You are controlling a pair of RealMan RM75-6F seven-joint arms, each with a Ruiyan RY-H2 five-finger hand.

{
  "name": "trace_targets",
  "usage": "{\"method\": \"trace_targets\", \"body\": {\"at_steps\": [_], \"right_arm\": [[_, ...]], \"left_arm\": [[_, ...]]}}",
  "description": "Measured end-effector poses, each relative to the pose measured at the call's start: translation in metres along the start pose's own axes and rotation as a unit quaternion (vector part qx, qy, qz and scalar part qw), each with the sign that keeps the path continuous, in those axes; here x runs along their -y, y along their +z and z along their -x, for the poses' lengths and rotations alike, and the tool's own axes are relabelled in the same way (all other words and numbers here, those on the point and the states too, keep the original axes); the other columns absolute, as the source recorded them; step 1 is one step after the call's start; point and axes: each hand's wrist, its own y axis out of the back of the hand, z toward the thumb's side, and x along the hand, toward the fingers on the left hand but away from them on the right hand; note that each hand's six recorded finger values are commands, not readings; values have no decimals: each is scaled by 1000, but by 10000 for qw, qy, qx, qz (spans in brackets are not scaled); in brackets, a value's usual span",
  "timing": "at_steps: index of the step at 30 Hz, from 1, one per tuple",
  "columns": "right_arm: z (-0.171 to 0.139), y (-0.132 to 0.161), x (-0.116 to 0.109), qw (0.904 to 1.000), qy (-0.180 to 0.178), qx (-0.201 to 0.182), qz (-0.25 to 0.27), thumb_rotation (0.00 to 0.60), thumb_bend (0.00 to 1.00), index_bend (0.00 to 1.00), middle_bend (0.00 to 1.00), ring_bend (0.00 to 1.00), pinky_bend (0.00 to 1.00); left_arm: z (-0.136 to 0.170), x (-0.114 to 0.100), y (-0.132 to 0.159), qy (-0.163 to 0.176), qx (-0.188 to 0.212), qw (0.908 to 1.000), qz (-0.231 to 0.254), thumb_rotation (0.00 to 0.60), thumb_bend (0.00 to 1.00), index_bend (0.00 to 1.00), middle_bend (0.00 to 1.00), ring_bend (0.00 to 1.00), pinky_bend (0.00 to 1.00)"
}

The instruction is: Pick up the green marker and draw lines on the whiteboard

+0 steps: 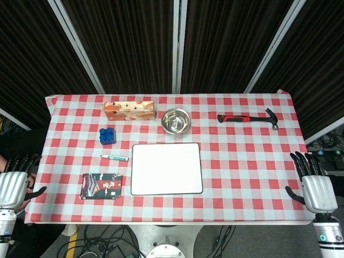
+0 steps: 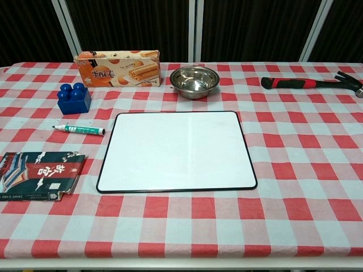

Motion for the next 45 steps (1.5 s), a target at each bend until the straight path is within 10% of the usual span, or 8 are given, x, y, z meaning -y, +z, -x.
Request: {"method": "trace_targets", "body": {"at_steps": [17, 21, 30, 45], "right_arm": [[-6, -4, -12, 9997, -238, 2, 85, 600, 121, 0, 68, 0, 0], [-8, -7, -12, 9996, -241, 9, 122, 600, 127, 0, 68, 0, 0], [-4, -4, -16, 9995, -264, -156, 73, 600, 130, 0, 68, 0, 0], [1, -7, -17, 9998, -193, -86, 5, 600, 131, 0, 68, 0, 0]], "left_arm": [[6, -1, 9, 341, 25, 9993, 134, 600, 98, 176, 146, 106, 109], [4, -3, 13, 295, 61, 9995, 96, 600, 125, 232, 148, 136, 352], [-41, -10, 56, 266, 863, 9955, -303, 600, 197, 375, 413, 630, 893], [-125, 47, 167, -812, 1812, 9733, -1154, 600, 241, 404, 440, 763, 1000]]}}
